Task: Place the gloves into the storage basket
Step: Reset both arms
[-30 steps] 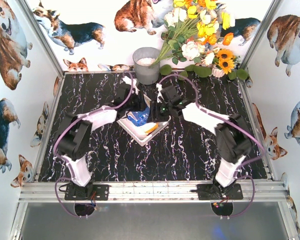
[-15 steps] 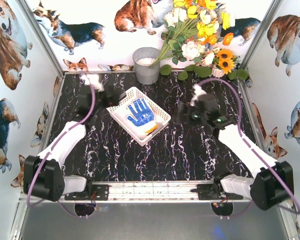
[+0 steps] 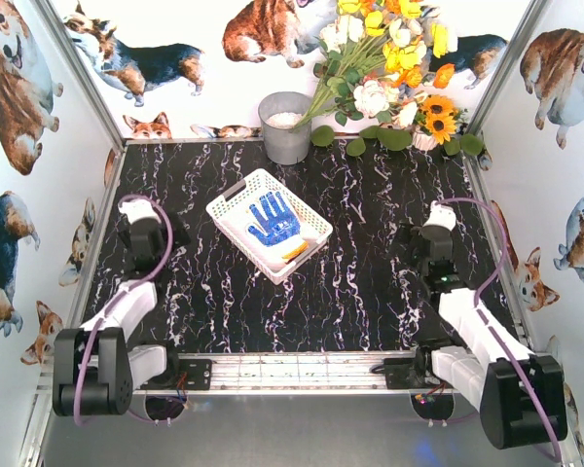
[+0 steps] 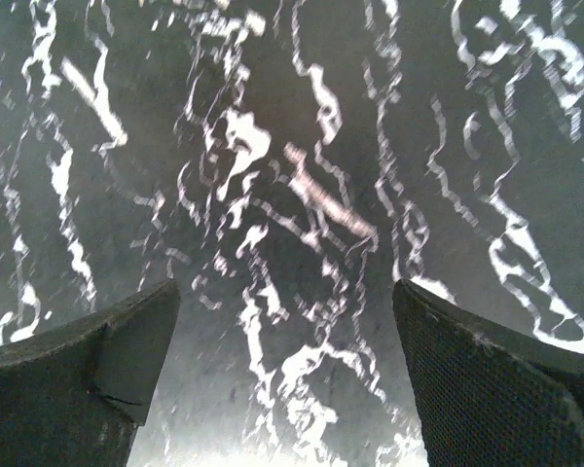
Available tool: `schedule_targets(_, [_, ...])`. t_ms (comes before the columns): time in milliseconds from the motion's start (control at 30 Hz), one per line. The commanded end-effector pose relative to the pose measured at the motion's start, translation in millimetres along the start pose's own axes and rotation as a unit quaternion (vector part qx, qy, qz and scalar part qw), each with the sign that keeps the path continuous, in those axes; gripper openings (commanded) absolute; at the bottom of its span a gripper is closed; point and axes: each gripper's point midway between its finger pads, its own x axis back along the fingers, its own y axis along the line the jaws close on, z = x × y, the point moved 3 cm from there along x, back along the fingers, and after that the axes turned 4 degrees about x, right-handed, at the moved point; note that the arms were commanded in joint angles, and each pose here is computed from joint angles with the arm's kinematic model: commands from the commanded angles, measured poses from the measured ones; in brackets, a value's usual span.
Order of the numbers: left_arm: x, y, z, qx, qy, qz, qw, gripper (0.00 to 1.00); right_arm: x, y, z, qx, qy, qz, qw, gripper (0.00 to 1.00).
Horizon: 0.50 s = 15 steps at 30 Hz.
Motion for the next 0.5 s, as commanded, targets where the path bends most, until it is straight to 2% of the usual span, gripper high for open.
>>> schedule_targets(0, [-8.5,9.6,-19.4,-0.024,-0.119,-0.004,0.993,1.0,-11.8,-21.7,-47.9,0.037,-0.153,0.07,0.985,0.94])
schedule_targets(100, [-11.5,10.2,-9.7,-0.047,-0.145,0.014,0.988,1.0,-22.6,-20.8,-41.7,0.065,-0.197,0.059,0.976,1.0])
schedule_targets(200, [-16.8,0.3,-8.7,-0.076,-0.152,0.048,0.984,1.0,-34.8,-12.2,-41.0,0.091,-0.22,0.033,0.971,1.0])
schedule_targets(300, [-25.5,-9.9,-3.0,-0.102,-0.161,0.083,0.978,1.0,-61.8,6.7,-24.8,0.136,-0.167,-0.023,0.976,1.0])
schedule_targets(367, [-34.6,-13.9,5.9,-0.115,-0.162,0.097,0.975,1.0,-72.9,7.6,-24.3,0.133,-0.189,-0.025,0.973,1.0])
schedule_targets(433, [-44.6,-14.9,12.9,-0.124,-0.112,0.087,0.982,1.0,-72.1,6.4,-22.2,0.128,-0.147,-0.026,0.98,1.0])
schedule_targets(467, [-48.6,-15.9,9.5,-0.133,-0.119,0.075,0.981,1.0,-74.7,5.0,-22.5,0.122,-0.134,-0.028,0.983,1.0])
